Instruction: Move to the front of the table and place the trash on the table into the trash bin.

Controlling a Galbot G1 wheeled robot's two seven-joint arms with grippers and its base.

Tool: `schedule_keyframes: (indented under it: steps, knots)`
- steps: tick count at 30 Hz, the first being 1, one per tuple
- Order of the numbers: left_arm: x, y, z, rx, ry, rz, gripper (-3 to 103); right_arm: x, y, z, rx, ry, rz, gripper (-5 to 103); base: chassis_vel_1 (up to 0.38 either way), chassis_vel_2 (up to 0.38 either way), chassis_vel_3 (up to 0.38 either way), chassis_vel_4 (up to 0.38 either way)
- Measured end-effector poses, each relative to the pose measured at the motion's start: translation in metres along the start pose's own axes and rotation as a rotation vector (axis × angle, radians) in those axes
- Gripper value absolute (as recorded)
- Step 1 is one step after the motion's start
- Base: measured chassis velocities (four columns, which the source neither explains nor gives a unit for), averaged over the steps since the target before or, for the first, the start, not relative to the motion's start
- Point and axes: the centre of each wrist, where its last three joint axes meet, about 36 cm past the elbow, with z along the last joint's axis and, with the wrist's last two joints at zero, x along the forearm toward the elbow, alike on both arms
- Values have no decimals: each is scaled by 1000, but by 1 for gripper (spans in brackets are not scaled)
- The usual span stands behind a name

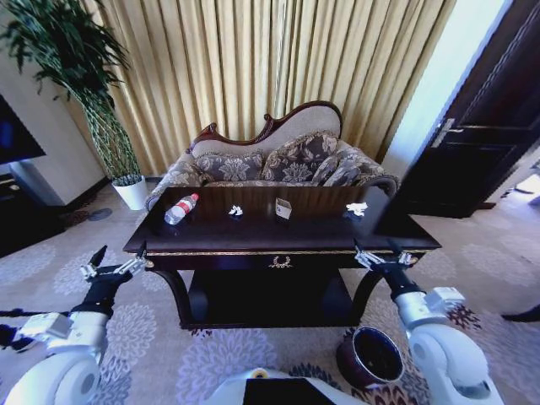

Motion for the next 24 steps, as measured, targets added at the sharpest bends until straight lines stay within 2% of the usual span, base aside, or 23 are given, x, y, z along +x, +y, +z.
schedule_keyframes:
  steps: [7, 14, 19, 24]
  knots:
    - [0, 0, 0, -2, -1, 0, 100, 0, -1, 0, -3, 1, 3, 100, -45, -33, 40, 37]
    - [0, 0, 0, -2, -3, 0, 100, 0, -2, 1, -2, -3, 6, 100, -146, -138, 157, 136]
    - [0, -1, 1, -1, -6, 0, 100, -2, -5, 6, 38, -17, 14, 100, -122, -108, 124, 110]
    - [0, 0, 2, 0, -5, -4, 100, -3, -5, 7, 40, -19, 12, 100, -11, -13, 4, 10]
